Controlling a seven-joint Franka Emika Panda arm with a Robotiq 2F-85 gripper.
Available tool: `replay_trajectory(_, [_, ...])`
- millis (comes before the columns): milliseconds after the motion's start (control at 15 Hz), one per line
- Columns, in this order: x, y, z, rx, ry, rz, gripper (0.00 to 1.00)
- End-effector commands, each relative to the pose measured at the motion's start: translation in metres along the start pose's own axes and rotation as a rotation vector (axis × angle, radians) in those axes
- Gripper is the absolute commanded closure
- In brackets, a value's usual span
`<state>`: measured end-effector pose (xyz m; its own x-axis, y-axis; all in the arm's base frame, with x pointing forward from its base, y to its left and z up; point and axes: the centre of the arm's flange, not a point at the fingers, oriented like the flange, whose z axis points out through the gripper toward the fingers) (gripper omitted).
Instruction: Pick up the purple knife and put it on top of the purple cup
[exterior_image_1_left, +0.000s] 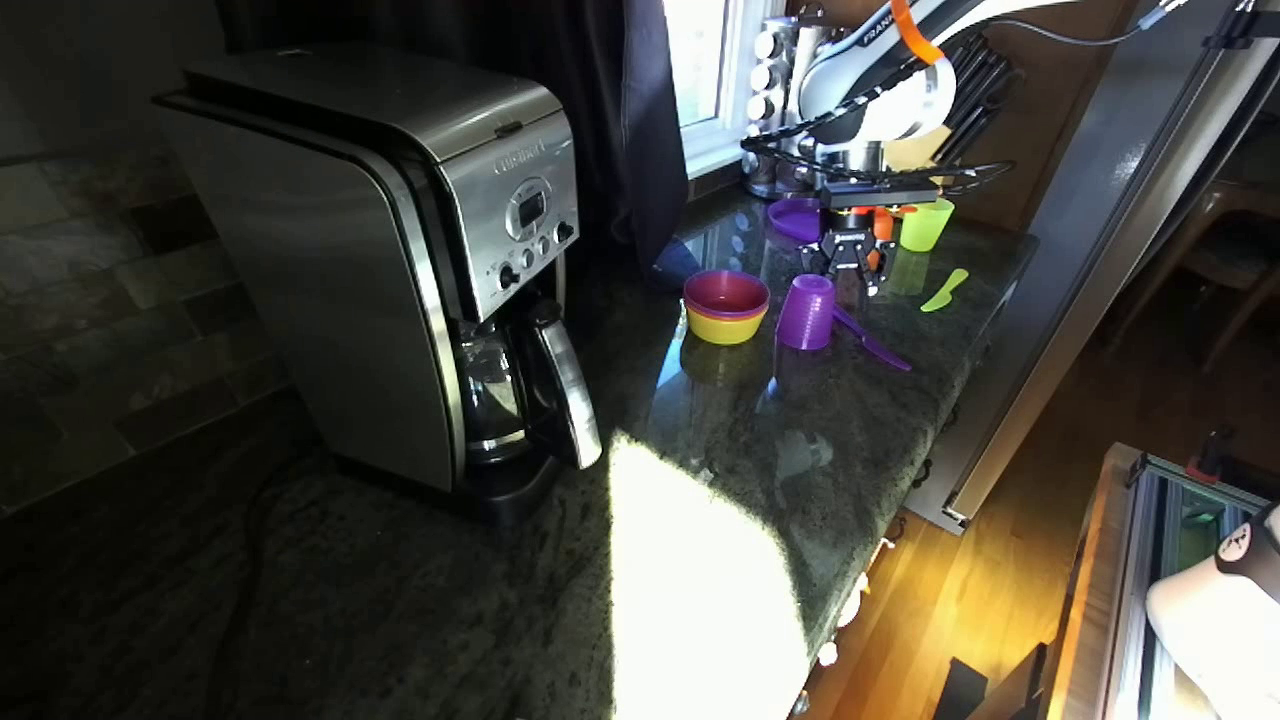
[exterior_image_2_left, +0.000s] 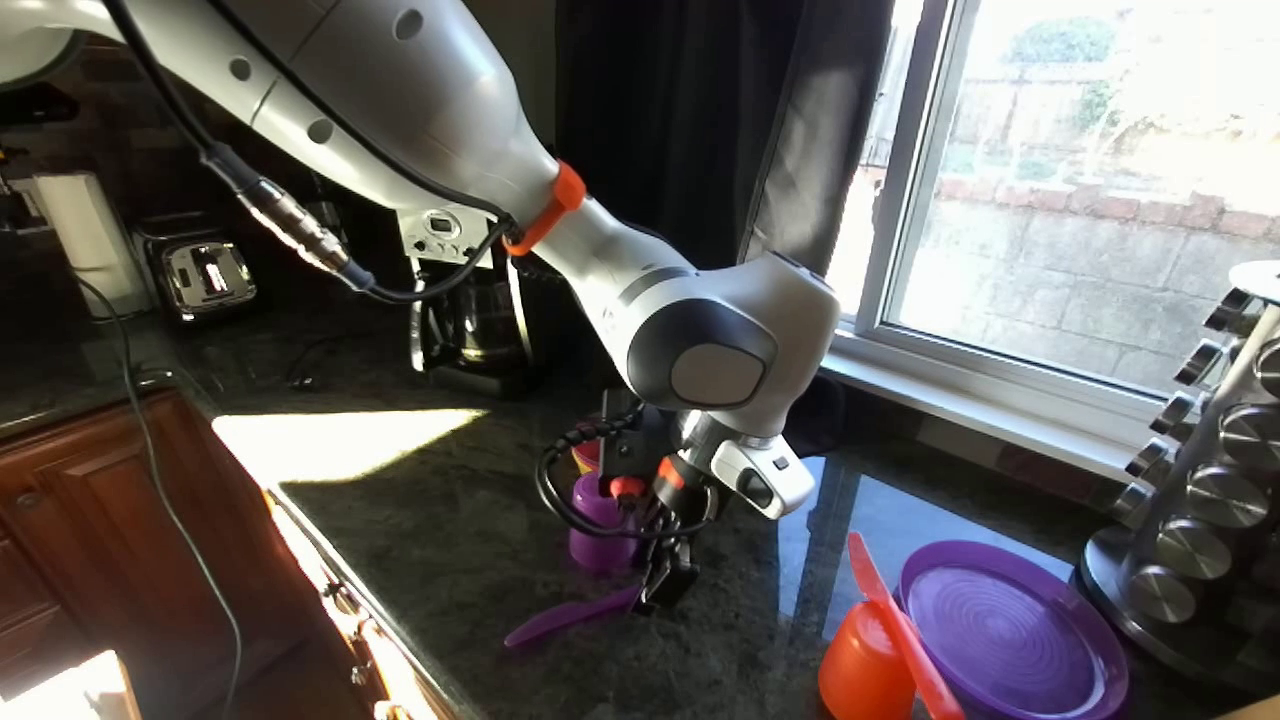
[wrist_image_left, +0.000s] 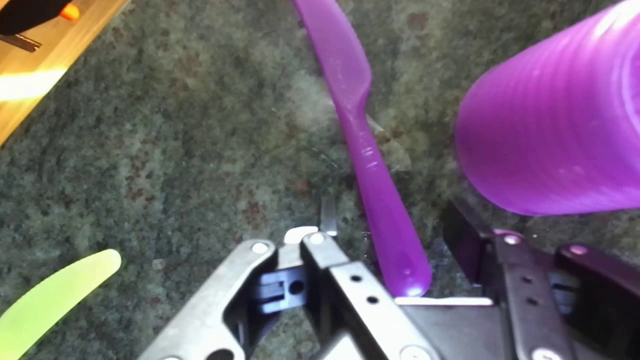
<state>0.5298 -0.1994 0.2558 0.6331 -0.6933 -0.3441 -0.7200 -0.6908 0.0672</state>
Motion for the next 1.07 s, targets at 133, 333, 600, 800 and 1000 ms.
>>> replay_trajectory(133, [0.009,0.011,0.009,0.011,0.039,-0.028,0.87])
replay_trajectory(333, [0.01,0.014,0.007,0.019,0.054,-0.027,0.94])
replay_trajectory(600, [0.012,0.026,-0.009,0.032,0.038,-0.002,0.94])
replay_trajectory(800, [0.004,0.042,-0.036,0.062,-0.018,-0.006,0.94])
replay_trajectory(1000, [-0.011,0.053,-0.069,0.081,-0.068,0.026,0.94])
